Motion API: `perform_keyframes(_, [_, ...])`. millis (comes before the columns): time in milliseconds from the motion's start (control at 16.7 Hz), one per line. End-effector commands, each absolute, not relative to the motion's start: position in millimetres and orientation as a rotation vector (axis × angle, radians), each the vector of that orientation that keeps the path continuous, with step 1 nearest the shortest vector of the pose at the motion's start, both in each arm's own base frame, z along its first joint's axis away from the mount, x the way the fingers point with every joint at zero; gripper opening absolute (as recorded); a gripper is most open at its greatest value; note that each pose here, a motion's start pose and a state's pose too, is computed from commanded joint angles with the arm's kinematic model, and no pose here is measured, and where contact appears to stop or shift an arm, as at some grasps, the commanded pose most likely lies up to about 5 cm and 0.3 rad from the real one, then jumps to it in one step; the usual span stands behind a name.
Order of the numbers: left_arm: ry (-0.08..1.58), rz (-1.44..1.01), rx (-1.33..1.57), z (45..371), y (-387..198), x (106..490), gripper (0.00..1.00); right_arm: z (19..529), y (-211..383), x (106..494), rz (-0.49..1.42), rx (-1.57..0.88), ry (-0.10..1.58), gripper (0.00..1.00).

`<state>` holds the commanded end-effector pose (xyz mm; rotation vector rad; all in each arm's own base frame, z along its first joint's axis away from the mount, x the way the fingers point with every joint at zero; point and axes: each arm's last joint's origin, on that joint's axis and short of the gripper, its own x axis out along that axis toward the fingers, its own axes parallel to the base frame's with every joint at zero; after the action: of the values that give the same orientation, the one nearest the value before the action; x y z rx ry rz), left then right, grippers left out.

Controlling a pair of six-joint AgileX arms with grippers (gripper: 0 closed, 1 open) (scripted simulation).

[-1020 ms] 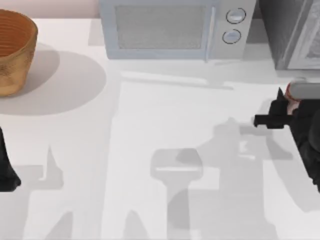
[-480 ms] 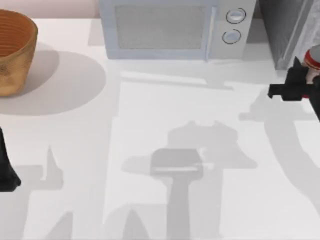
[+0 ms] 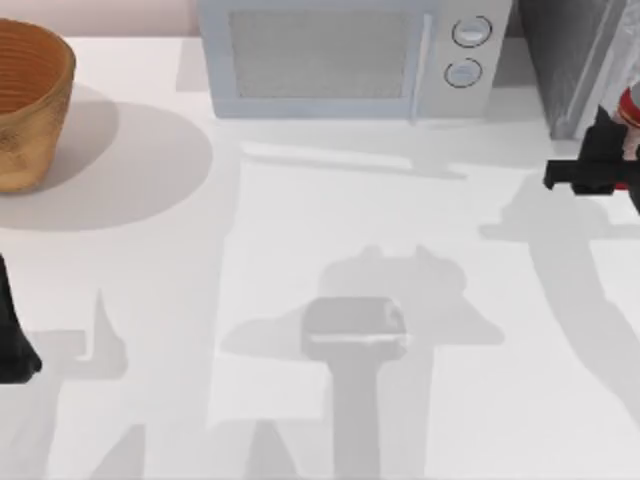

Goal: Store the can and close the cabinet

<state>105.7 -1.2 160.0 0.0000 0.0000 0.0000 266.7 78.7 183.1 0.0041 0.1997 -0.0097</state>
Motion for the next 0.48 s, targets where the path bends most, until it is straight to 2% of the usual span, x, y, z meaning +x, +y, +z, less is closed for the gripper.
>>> perform_keyframes(240, [0.000,0.000,0.000,160.0,-1.2,105.7,1.00,189.2,72.9,259.1,-0.009,0.007,0.190,0.00])
perform_keyframes(480, [0.000,0.000,0.000,160.0,-1.2,105.7,1.00,204.0,55.4,233.0,-0.007,0.015,0.158,0.00])
